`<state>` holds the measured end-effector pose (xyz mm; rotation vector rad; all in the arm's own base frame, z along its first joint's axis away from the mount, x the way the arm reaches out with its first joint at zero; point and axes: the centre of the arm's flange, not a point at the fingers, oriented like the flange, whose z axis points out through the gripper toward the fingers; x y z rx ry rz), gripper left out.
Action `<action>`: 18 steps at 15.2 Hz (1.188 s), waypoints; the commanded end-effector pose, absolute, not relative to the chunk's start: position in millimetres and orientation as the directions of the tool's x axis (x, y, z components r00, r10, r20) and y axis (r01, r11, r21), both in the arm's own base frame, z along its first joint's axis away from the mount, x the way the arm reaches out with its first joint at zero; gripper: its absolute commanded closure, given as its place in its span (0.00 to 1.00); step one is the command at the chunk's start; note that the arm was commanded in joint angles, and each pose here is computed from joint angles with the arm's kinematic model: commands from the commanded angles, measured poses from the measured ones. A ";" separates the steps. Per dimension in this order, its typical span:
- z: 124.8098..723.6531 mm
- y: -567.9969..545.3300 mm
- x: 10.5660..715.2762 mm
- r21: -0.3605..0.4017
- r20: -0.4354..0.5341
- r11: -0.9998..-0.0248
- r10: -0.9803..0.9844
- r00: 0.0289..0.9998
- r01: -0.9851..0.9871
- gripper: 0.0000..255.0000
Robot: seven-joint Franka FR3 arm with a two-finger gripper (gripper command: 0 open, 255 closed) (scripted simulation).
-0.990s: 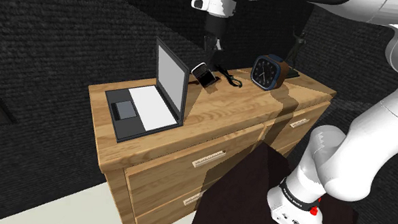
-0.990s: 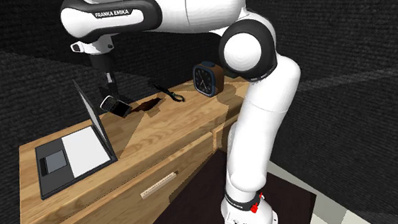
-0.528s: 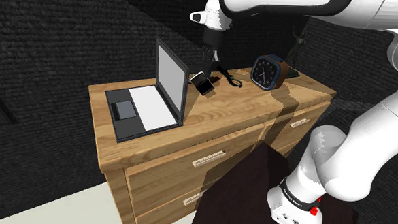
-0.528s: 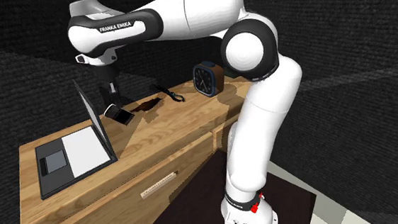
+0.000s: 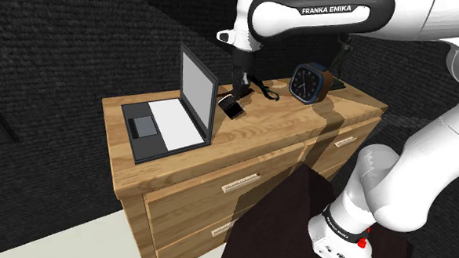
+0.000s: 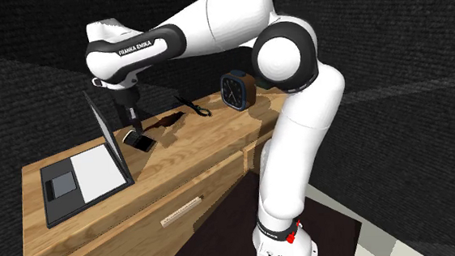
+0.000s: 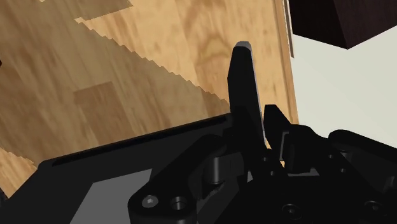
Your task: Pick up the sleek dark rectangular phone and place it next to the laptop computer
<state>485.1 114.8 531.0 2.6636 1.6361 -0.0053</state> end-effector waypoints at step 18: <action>431.3 114.7 483.7 0.012 -0.011 -0.452 0.892 0.452 0.892 1.00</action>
